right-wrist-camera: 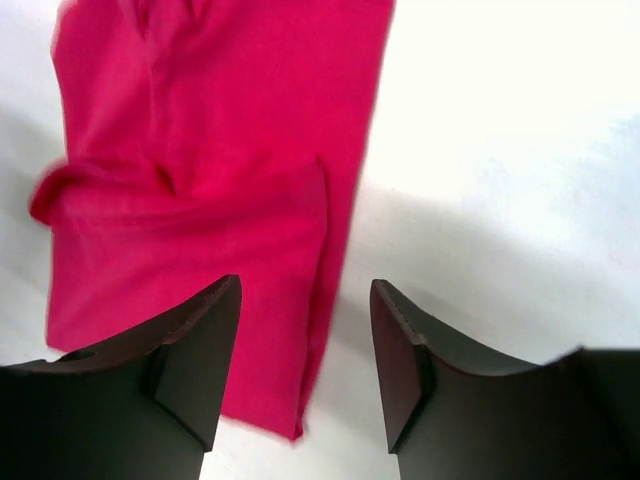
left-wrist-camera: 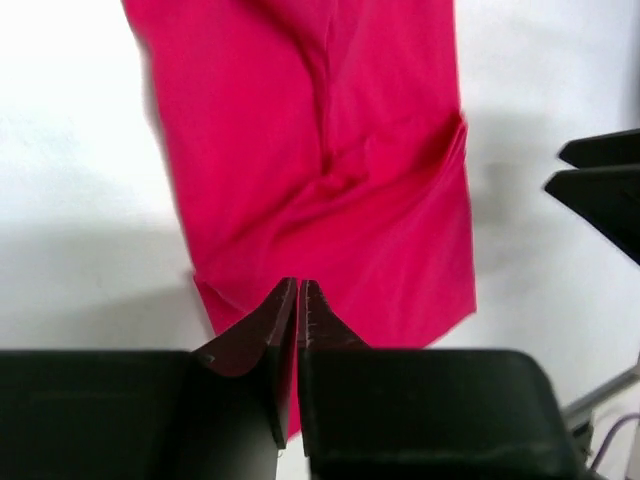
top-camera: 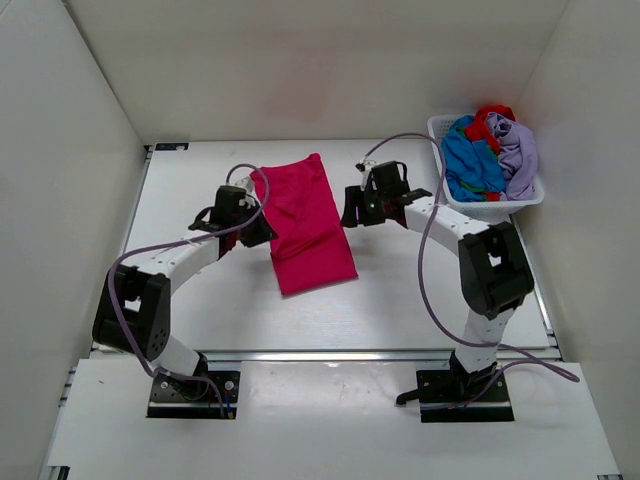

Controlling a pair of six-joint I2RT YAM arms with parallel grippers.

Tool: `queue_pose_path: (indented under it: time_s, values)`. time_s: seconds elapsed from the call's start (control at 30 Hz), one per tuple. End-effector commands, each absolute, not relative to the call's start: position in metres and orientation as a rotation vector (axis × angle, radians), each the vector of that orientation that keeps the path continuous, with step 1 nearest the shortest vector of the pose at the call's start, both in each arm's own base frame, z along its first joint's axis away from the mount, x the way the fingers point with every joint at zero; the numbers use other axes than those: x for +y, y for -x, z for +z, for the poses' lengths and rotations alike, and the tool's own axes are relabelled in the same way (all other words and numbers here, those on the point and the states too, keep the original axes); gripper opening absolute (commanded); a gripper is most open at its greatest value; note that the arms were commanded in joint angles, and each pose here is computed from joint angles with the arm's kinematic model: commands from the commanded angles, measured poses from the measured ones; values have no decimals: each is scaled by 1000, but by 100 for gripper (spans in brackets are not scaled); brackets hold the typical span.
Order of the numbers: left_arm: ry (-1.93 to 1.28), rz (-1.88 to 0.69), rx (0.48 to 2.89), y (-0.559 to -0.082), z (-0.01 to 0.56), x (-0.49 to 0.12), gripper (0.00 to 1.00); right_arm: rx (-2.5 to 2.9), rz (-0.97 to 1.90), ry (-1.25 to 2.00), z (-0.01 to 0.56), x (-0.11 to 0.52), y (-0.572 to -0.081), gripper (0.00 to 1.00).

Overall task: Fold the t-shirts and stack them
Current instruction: Fold the folded rectangular tshirt in 1/3 of the way

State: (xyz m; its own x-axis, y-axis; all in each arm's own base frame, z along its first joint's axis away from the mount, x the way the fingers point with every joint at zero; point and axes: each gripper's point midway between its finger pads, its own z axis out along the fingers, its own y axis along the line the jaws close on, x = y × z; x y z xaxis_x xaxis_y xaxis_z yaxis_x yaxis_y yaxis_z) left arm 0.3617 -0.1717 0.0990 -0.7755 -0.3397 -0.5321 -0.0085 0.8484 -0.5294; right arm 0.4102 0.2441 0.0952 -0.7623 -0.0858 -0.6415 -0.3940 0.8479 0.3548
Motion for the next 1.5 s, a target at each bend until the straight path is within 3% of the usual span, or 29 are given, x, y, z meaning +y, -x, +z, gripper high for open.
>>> queue_pose_path:
  time_s: [0.0, 0.27, 0.47, 0.67, 0.8, 0.97, 1.13, 1.33, 1.47]
  values:
    - [121, -647, 2491, -326, 77, -180, 8, 2298, 596, 385, 119, 234, -398, 50]
    - [40, -637, 2627, -312, 45, -194, 18, 2331, 597, 364, 110, 218, -364, 50]
    - [48, -501, 2605, -341, 38, -189, 22, 2319, 618, 342, 110, 213, -358, 49]
    - [181, -457, 2328, -399, 91, -176, 25, 2333, 614, 336, 104, 210, -352, 51]
    - [219, -459, 2235, -404, 119, -166, 30, 2345, 651, 364, 95, 212, -337, 52]
    - [2, -495, 2476, -339, 82, -183, 29, 2334, 606, 561, 83, 218, -316, 52]
    - [-172, -499, 2458, -287, 65, -196, 32, 2275, 529, 688, 76, 216, -308, 52]
    - [-101, -499, 2532, -257, 40, -185, 42, 2309, 618, 659, 69, 221, -302, 50]
    - [49, -562, 2572, -247, 33, -189, 55, 2372, 632, 554, 63, 225, -305, 48]
